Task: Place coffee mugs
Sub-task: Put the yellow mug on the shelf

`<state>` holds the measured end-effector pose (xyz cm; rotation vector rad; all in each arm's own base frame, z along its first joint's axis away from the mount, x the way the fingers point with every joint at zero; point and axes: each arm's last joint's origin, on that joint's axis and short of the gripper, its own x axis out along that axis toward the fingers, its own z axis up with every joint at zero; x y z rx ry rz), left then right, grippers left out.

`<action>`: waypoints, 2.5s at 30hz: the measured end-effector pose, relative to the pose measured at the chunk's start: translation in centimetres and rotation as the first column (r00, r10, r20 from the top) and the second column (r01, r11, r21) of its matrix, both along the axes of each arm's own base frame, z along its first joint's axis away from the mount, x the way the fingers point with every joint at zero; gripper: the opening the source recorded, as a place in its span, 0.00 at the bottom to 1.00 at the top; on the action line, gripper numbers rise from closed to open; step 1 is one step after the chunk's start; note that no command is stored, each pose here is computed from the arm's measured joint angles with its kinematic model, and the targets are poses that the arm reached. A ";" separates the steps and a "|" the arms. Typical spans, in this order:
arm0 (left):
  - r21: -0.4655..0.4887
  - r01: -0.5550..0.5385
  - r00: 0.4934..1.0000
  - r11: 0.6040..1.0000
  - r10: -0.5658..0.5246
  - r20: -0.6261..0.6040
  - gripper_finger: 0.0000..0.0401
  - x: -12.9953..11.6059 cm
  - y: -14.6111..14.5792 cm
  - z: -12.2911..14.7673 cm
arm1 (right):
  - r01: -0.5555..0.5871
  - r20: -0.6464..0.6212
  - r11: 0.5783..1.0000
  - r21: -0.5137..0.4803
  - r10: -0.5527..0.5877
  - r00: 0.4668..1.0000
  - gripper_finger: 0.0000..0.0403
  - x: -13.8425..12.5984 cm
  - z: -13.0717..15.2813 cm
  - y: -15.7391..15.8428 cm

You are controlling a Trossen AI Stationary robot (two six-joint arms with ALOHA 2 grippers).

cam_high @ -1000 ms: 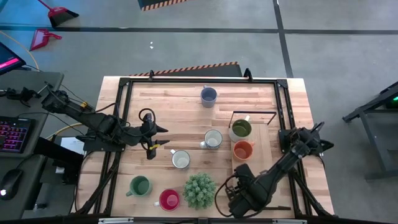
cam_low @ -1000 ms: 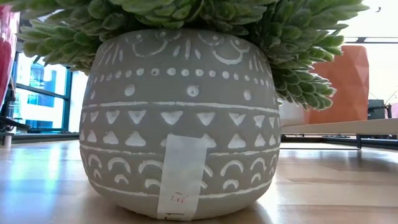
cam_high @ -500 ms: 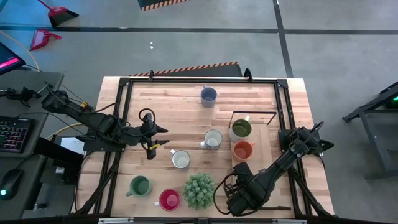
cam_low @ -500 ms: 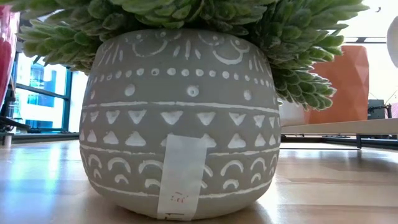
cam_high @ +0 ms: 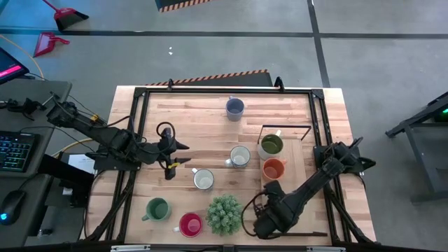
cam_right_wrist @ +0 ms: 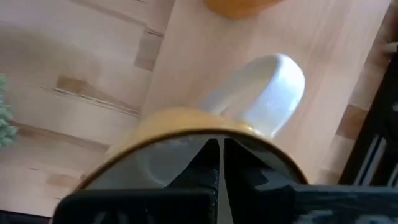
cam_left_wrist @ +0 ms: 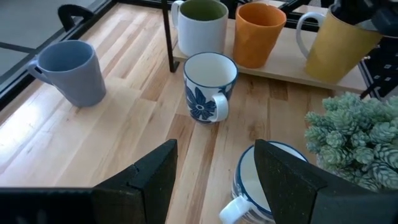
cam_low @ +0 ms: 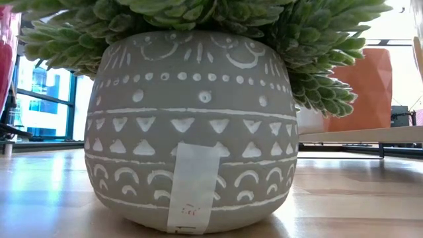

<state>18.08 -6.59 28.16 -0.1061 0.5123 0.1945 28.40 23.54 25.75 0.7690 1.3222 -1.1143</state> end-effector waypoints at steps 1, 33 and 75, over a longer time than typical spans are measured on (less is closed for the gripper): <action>-0.004 0.005 1.000 1.000 -0.005 -0.001 0.50 0.0 0.0 0.0 | 0.000 0.011 1.000 -0.008 0.000 1.000 0.00 0.0 0.0 0.0; -0.026 -0.003 1.000 1.000 0.003 0.001 0.50 0.0 0.0 0.0 | 0.056 0.081 0.991 -0.123 -0.046 0.996 0.00 0.2 -0.4 -1.3; -0.027 -0.003 1.000 1.000 0.003 0.001 0.50 0.0 0.0 0.0 | -0.260 0.279 0.943 0.206 0.197 0.940 0.00 1.1 4.5 2.9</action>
